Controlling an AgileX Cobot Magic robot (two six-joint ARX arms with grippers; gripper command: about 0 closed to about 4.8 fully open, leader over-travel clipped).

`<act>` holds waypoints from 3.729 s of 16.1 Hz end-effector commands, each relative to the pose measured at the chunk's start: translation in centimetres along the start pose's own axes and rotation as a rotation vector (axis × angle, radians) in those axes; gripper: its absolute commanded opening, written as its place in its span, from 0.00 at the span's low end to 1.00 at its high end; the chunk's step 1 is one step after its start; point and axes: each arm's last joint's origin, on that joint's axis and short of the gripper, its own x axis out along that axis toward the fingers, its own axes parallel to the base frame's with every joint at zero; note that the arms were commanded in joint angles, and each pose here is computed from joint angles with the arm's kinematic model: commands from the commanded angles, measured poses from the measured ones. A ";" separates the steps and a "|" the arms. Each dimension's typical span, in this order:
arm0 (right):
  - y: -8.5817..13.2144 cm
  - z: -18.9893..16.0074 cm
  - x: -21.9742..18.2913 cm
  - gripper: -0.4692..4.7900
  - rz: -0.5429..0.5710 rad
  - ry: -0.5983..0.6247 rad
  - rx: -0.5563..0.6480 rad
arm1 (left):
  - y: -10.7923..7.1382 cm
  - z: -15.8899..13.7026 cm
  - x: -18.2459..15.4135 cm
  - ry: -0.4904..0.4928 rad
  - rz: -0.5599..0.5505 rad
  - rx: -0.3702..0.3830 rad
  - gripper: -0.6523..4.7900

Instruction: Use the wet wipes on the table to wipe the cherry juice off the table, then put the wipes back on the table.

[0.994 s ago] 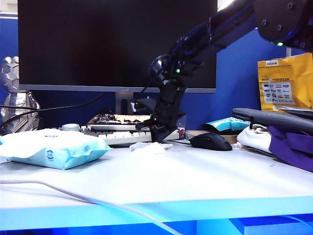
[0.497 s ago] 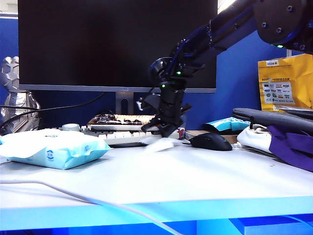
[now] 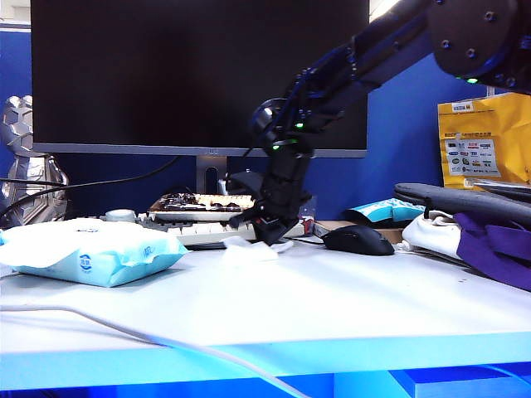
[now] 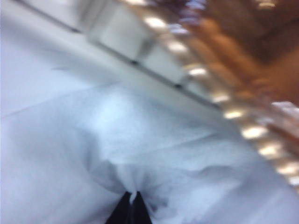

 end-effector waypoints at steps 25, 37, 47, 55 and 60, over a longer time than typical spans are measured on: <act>1.9 -2.4 1.3 0.09 0.362 0.111 0.024 | 0.0 -0.1 0.0 0.009 -0.003 0.004 0.11; 1.7 -1.7 1.5 0.09 0.278 0.070 0.038 | 0.0 -0.1 0.0 0.009 -0.003 0.004 0.11; 2.4 -2.3 1.2 0.09 0.390 0.109 -0.008 | 0.0 -0.1 0.0 0.009 -0.003 0.004 0.11; -1.4 -2.9 1.5 0.09 -0.222 0.237 0.081 | 0.0 -0.1 0.0 0.009 -0.004 0.004 0.11; 1.4 -3.4 1.1 0.09 0.382 0.204 0.122 | 0.0 -0.1 0.0 0.009 -0.004 0.004 0.11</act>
